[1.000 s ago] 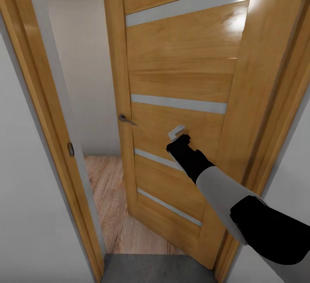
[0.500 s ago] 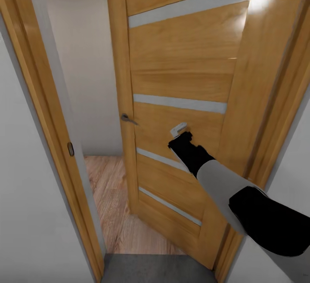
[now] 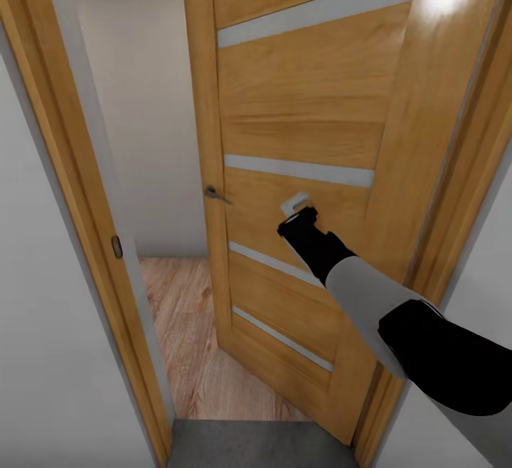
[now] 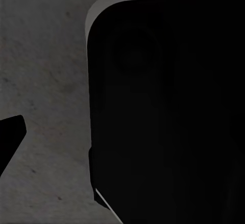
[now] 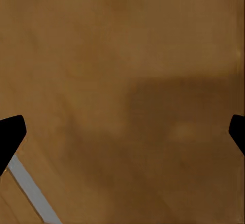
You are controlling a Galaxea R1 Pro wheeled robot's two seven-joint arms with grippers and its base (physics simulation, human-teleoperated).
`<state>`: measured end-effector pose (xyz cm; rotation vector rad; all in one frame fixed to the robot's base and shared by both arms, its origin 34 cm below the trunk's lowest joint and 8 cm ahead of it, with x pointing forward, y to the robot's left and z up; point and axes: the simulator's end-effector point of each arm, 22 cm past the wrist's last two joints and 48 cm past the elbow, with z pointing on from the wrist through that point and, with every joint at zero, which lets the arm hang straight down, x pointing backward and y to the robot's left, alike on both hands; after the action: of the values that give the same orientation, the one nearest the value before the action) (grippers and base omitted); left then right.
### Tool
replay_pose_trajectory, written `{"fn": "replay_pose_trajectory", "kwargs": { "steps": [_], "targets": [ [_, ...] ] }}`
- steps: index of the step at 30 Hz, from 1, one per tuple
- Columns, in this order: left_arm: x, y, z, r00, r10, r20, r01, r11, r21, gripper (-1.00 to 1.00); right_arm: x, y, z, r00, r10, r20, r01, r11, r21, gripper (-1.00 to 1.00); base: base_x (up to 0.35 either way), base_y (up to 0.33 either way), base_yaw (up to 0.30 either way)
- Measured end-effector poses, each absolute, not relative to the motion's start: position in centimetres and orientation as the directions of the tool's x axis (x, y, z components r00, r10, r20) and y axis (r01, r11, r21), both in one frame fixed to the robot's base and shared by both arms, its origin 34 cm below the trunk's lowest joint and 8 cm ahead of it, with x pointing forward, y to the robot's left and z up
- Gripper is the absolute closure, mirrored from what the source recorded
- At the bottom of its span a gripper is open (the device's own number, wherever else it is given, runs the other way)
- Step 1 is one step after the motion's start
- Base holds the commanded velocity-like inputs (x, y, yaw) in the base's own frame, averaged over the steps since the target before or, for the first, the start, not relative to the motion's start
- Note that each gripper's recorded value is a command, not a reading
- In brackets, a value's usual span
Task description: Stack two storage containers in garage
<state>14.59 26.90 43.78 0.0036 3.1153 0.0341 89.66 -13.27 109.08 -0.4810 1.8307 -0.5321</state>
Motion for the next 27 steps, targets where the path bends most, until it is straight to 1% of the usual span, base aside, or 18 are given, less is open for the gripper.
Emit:
{"fn": "replay_pose_trajectory", "kwargs": {
  "steps": [6, 12, 19, 27],
  "targets": [
    [14.6, 26.9, 43.8, -1.0, 0.003, -0.026, 0.002, 1.0, 0.021, -1.0, 89.6, -12.6, 109.9, -0.283, -0.559, -0.779, -0.07, 0.822, -0.565, -1.0, 0.0, 0.0, 0.0],
    [14.6, 26.9, 43.8, -1.0, 0.002, -0.026, 0.002, 1.0, 0.021, -1.0, 89.4, -11.9, 109.0, -0.304, -0.51, -0.805, -0.1, 0.857, -0.505, -1.0, 0.0, 0.0, 0.0],
    [14.6, 26.9, 43.8, -1.0, 0.003, -0.026, 0.002, 1.0, 0.021, -1.0, 89.4, -11.7, 108.9, -0.304, -0.501, -0.81, -0.107, 0.863, -0.494, -1.0, 0.0, 0.0, 0.0],
    [14.6, 26.9, 43.8, -1.0, 0.003, -0.026, 0.002, 1.0, 0.021, -1.0, 89.2, -10.6, 108.3, -0.304, -0.501, -0.81, -0.159, 0.865, -0.476, -1.0, 0.0, 0.0, 0.0]
  ]
}}
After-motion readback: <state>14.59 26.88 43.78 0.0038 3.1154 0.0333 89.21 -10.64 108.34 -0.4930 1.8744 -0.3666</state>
